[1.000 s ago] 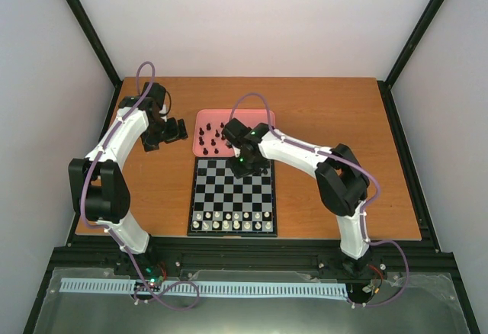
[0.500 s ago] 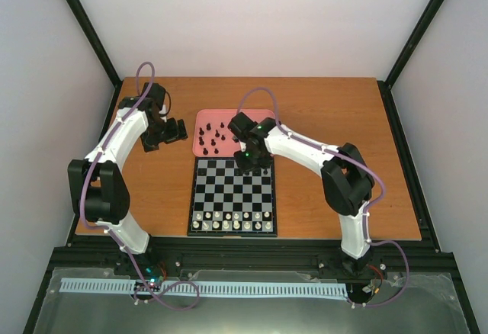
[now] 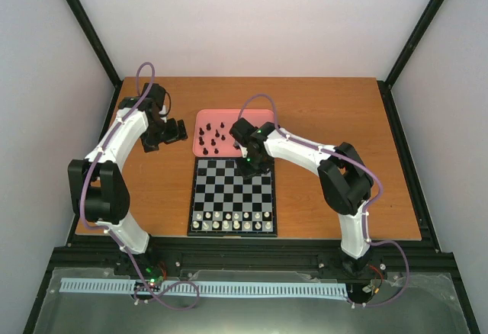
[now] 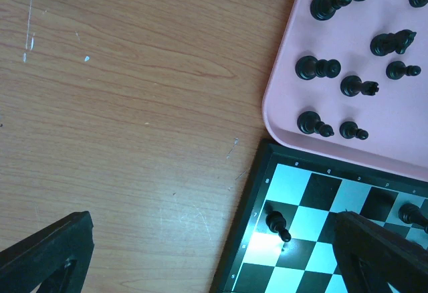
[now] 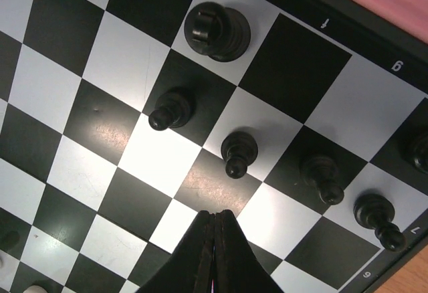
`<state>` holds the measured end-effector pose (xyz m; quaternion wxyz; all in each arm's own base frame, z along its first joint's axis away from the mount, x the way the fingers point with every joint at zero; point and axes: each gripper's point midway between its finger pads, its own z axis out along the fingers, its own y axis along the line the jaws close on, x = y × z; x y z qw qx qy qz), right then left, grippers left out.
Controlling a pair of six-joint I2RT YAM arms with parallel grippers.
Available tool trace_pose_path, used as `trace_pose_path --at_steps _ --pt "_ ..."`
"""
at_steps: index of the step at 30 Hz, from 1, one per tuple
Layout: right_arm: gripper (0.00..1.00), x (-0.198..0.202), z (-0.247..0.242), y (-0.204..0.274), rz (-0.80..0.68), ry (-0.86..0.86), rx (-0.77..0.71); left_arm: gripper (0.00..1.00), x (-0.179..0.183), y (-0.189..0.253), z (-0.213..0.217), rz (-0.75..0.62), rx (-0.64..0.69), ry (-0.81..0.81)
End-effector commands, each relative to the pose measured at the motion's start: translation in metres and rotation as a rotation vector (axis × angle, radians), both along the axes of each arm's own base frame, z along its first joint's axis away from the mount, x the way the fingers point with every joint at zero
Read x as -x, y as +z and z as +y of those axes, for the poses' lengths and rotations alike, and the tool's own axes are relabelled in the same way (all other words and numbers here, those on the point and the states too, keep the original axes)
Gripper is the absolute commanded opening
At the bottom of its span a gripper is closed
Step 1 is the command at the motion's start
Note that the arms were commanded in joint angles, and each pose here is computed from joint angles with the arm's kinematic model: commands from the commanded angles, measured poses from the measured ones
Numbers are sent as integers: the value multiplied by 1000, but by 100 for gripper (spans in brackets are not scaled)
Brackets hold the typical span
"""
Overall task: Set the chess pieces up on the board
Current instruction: Adjust the chess piece on the chessboard.
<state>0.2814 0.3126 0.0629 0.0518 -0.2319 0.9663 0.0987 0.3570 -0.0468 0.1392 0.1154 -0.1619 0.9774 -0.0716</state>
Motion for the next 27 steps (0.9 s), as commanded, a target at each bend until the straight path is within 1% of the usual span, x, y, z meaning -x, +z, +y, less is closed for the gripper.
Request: trace_pose_path --at_steps 1,7,14,27 --pt "3 -3 3 -9 4 13 3 100 -5 8 -1 -31 6 8" --pt "3 -7 2 -20 14 -2 24 100 -6 6 -1 -23 2 9" --pt "3 -19 0 -20 -2 -13 28 100 -6 4 0 -19 -6 9" --pt "3 -21 2 -21 1 -14 20 100 -8 4 1 -18 -7 11"
